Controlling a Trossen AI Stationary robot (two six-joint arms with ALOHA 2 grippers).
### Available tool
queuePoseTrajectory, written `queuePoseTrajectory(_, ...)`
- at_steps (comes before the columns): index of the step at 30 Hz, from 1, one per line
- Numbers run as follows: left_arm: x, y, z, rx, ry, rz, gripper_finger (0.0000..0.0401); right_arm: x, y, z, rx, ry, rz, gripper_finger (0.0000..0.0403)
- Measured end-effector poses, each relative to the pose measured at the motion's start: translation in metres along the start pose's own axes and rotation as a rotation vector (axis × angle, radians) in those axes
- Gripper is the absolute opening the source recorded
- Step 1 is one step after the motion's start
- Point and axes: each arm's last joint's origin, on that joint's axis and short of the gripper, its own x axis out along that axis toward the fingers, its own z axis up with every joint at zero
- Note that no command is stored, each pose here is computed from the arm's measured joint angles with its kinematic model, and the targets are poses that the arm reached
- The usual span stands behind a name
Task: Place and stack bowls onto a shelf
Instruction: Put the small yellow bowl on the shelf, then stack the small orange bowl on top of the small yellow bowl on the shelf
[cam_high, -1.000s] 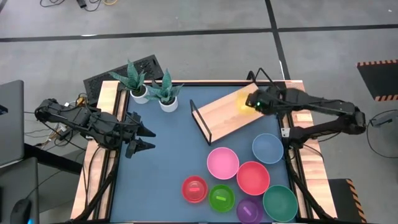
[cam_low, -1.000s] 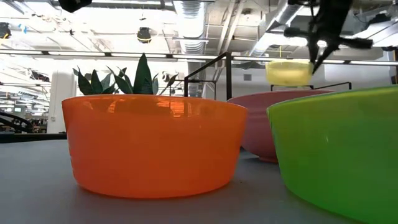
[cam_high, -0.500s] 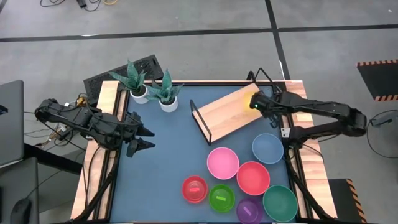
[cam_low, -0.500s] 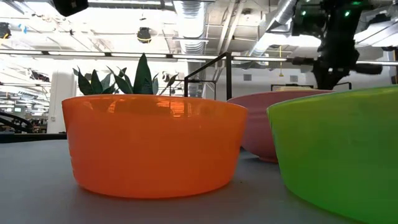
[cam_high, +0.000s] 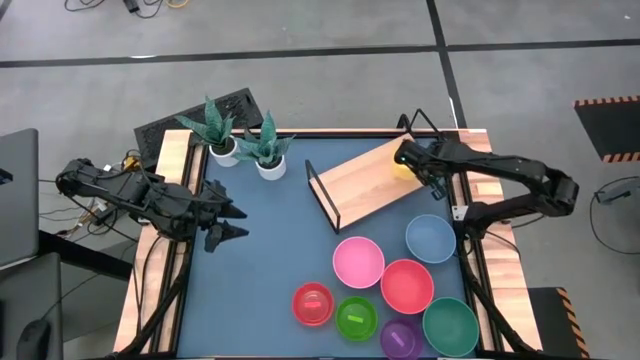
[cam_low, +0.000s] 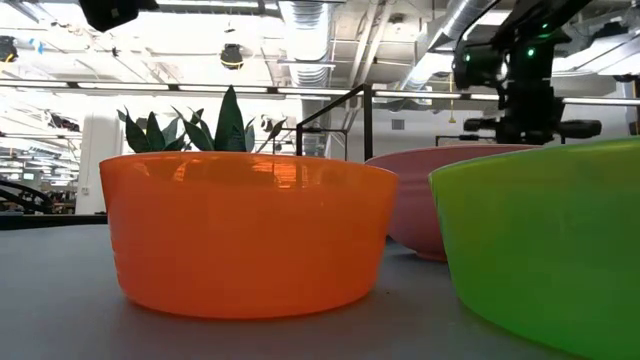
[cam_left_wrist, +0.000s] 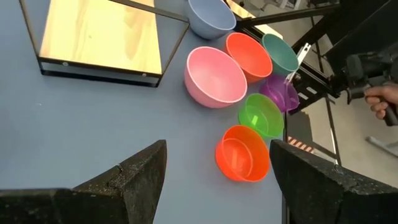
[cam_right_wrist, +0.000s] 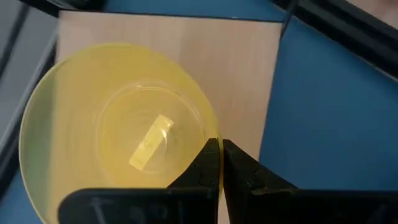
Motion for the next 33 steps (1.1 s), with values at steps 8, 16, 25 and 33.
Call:
queuePoseTrajectory(8, 0.000, 0.002, -0.002, 0.003, 0.020, 0.021, 0.0269, 0.016, 0.006, -0.006, -0.042, -0.022, -0.063, 0.0054)
queuePoseTrajectory(16, 0.000, 0.003, -0.004, -0.002, 0.039, 0.027, 0.0269, 0.021, 0.009, -0.009, -0.077, -0.051, -0.056, 0.0076)
queuePoseTrajectory(25, 0.000, 0.003, -0.004, 0.002, 0.043, 0.026, 0.0269, 0.010, 0.008, -0.002, -0.092, -0.072, 0.016, 0.0158)
queuePoseTrajectory(33, 0.000, 0.003, -0.004, 0.014, 0.043, 0.026, 0.0269, -0.025, -0.001, 0.012, -0.252, -0.067, 0.221, 0.0243)
